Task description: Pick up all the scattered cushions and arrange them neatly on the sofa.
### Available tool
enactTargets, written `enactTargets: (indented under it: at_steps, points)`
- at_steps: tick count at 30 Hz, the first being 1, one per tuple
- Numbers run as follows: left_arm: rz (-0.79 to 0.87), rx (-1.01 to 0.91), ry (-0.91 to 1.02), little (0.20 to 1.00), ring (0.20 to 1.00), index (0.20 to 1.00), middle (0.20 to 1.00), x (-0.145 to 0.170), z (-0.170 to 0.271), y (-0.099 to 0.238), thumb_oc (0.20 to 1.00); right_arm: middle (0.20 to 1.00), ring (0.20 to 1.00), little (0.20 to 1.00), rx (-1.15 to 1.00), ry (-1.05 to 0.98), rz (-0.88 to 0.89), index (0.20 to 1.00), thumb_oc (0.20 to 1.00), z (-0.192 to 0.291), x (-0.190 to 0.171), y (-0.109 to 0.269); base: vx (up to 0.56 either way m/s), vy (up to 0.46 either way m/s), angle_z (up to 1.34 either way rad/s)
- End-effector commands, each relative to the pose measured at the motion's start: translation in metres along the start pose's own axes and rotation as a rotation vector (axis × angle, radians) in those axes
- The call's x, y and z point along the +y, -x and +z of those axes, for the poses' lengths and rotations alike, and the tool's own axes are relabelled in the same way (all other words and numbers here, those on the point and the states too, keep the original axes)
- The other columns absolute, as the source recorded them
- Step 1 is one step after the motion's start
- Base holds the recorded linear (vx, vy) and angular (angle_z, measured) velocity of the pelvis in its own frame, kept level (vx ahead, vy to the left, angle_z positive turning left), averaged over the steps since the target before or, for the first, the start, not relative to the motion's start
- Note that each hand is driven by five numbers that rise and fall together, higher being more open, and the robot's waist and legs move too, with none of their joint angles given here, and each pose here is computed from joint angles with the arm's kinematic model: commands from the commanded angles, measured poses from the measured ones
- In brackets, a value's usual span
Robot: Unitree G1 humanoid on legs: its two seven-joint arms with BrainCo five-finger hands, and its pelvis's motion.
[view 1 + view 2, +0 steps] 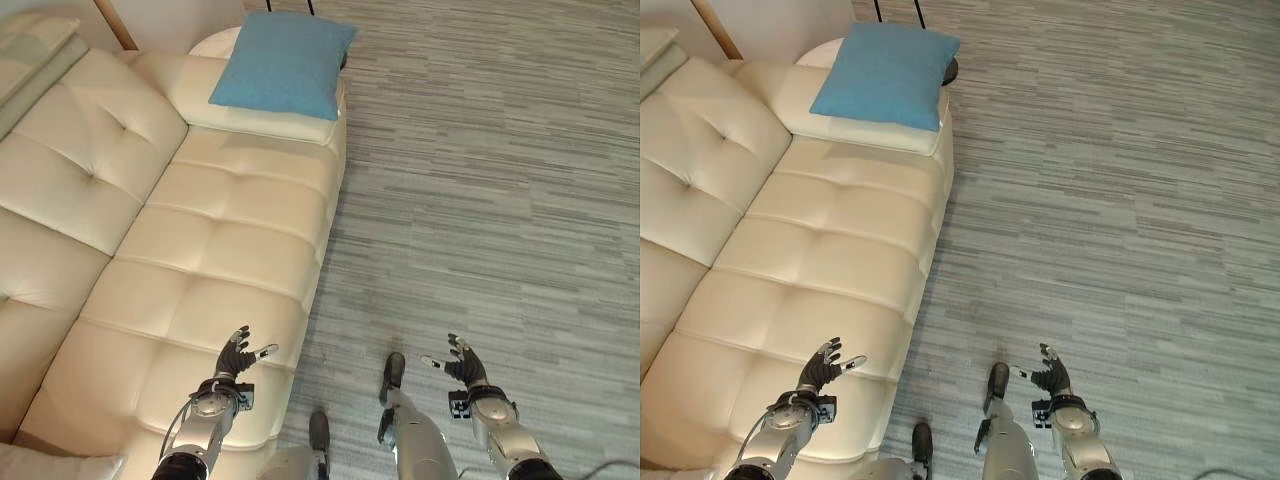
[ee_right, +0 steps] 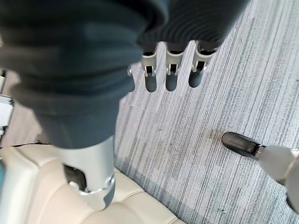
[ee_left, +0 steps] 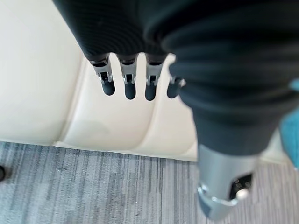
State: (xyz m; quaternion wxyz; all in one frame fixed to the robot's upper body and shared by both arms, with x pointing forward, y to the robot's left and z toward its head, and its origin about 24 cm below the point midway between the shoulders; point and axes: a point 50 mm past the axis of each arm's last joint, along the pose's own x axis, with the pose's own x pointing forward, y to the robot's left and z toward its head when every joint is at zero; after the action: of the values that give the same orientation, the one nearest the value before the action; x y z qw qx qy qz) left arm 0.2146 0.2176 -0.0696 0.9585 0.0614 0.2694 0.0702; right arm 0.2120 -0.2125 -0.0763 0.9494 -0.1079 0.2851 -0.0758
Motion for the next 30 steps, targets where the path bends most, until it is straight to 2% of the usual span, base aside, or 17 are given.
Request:
enactTargets:
  at_steps: [1,10,20,30]
  points:
    - [-0.022,-0.077,-0.007,1.000,1.000,1.000,1.000,0.000,0.015,-0.002,1.000,1.000,1.000,1.000,-0.105,-0.005,-0.055,1.000,1.000,0.020,-0.019,-0.002,0.24,-0.179,0.16]
    - [-0.047,-0.052,-0.009,1.000,1.000,1.000,1.000,-0.010,0.010,-0.001,1.000,1.000,1.000,1.000,-0.091,0.026,-0.098,1.000,1.000,0.017,-0.037,-0.002,0.31,-0.035,-0.28]
    - [-0.021,-0.003,-0.038,1.000,1.000,1.000,1.000,0.003,-0.005,0.005,1.000,1.000,1.000,1.000,-0.033,0.018,-0.056,1.000,1.000,0.002,-0.024,0.002,0.31,0.138,-0.53]
    - [0.024,-0.013,-0.037,1.000,1.000,1.000,1.000,0.018,0.000,0.005,1.000,1.000,1.000,1.000,0.003,0.007,-0.028,1.000,1.000,-0.007,-0.015,0.004,0.16,0.106,0.31]
